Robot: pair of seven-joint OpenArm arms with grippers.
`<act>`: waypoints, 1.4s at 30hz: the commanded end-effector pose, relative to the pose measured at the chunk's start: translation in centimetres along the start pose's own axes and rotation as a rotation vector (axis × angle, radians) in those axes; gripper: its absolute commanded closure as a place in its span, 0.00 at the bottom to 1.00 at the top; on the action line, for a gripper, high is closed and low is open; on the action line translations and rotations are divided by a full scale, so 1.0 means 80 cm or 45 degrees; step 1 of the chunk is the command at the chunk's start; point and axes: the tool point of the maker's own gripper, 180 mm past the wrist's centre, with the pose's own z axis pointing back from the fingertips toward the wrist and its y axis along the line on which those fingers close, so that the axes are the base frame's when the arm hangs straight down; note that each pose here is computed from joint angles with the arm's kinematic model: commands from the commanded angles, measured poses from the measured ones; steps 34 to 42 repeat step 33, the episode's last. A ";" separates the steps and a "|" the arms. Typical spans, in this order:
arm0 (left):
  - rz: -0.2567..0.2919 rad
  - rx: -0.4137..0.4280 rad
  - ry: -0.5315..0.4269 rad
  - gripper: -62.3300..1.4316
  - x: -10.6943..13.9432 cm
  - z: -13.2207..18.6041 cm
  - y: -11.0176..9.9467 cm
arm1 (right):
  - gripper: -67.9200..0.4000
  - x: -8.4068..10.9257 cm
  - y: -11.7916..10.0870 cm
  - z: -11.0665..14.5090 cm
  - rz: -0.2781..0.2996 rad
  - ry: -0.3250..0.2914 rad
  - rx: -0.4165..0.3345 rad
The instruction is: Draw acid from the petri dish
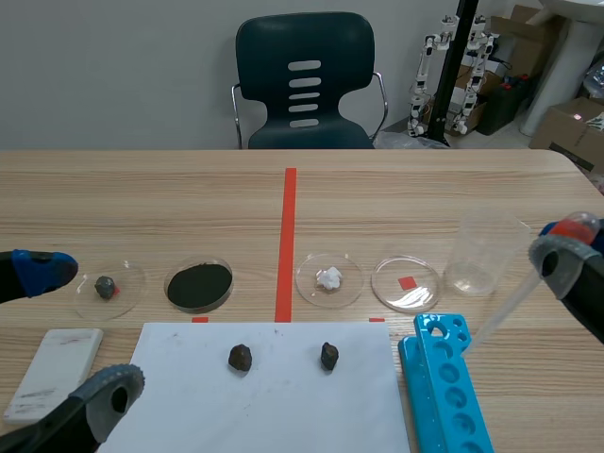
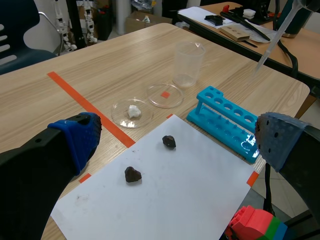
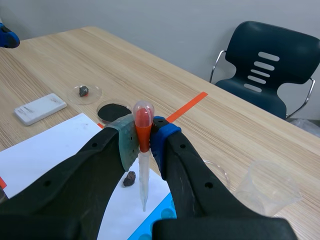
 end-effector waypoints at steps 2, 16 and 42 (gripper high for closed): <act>0.013 0.002 -0.045 0.00 0.009 -0.002 -0.001 | 0.90 0.010 -0.003 -0.002 0.004 -0.047 -0.006; 0.013 0.002 -0.045 0.00 0.009 -0.002 -0.001 | 0.90 0.013 -0.003 -0.002 0.004 -0.064 -0.006; 0.013 0.002 -0.045 0.00 0.009 -0.002 -0.001 | 0.90 0.013 -0.003 -0.002 0.005 -0.064 -0.006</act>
